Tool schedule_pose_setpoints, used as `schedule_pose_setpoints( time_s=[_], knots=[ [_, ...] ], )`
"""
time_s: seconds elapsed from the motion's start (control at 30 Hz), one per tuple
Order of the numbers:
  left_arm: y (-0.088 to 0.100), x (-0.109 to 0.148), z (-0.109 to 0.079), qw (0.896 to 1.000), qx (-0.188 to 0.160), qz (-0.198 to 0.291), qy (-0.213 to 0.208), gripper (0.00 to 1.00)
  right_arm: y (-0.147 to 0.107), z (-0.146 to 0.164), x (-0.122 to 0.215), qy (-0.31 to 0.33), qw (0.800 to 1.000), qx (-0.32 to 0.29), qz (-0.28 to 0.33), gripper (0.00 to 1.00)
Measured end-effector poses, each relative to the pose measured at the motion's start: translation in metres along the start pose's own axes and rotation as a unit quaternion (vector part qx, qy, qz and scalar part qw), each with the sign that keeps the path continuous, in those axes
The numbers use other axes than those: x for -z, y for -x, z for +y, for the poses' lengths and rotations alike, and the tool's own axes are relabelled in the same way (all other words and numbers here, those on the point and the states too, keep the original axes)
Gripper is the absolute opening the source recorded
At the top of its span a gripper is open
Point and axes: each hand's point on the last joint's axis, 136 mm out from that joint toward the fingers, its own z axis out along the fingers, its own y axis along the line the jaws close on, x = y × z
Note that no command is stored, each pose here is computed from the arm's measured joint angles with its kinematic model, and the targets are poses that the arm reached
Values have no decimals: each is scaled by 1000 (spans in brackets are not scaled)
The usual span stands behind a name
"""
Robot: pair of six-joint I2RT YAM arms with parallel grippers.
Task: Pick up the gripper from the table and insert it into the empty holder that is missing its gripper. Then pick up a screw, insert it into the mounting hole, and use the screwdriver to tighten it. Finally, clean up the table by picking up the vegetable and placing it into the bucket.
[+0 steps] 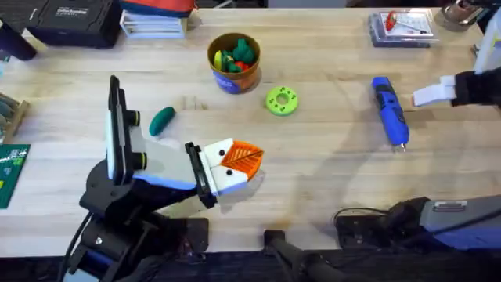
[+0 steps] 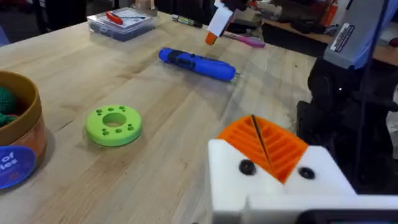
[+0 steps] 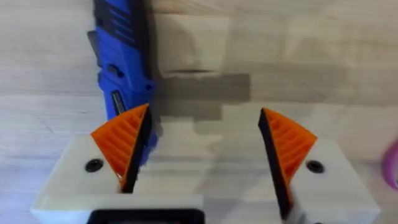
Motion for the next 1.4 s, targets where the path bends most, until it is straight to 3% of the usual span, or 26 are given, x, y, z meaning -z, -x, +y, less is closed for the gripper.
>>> schedule_pose_setpoints(
  time_s=[0.2, 0.53, 0.7, 0.9, 1.17, 1.4],
  knots=[
    [0, 0, 0, 1000, 0, 0, 0, 5, 20, 17, -26, 66, 997, 16, -31, 994],
    [0, 0, 0, 1000, 0, 0, 0, 5, 58, 62, -42, 94, 989, 93, -61, 994],
    [0, 0, 0, 1000, 0, 0, 0, 5, 59, 78, -50, 106, 987, 112, -50, 994],
    [0, 0, 0, 1000, 0, 0, 0, 5, 46, 76, -69, 109, 988, 105, -11, 961],
    [0, 0, 0, 1000, 0, 0, 0, 5, 45, 75, -71, 104, 989, 105, -5, 789],
    [0, 0, 0, 1000, 0, 0, 0, 5, 42, 77, -71, 107, 989, 105, 1, 505]
  ],
)
